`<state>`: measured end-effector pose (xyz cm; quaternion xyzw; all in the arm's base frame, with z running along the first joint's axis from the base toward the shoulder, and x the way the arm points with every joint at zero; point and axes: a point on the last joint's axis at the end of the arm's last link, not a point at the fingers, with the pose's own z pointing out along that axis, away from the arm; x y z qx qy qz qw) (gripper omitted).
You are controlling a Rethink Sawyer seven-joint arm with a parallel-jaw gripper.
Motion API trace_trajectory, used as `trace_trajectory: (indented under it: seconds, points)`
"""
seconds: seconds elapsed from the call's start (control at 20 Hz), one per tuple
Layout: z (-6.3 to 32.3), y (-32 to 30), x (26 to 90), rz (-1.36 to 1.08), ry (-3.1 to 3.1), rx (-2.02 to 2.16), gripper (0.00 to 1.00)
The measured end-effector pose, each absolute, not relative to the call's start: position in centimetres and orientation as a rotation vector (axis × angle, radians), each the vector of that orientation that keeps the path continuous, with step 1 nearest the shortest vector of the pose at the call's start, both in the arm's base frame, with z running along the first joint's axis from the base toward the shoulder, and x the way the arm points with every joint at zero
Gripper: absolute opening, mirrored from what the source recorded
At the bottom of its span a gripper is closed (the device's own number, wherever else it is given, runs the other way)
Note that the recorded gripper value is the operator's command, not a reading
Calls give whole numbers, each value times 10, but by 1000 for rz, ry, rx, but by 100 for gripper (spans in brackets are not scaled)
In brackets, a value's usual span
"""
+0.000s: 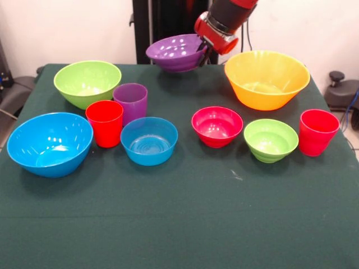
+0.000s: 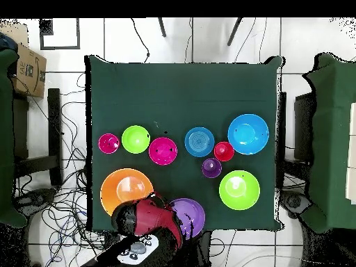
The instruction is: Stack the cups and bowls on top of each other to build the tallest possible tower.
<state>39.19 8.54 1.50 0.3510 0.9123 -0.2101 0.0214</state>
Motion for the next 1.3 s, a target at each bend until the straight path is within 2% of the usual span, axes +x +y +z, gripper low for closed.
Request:
trace_trajectory:
  seconds: [1.3]
  points:
    - [63, 52, 485, -777, 2692, 1056, 0]
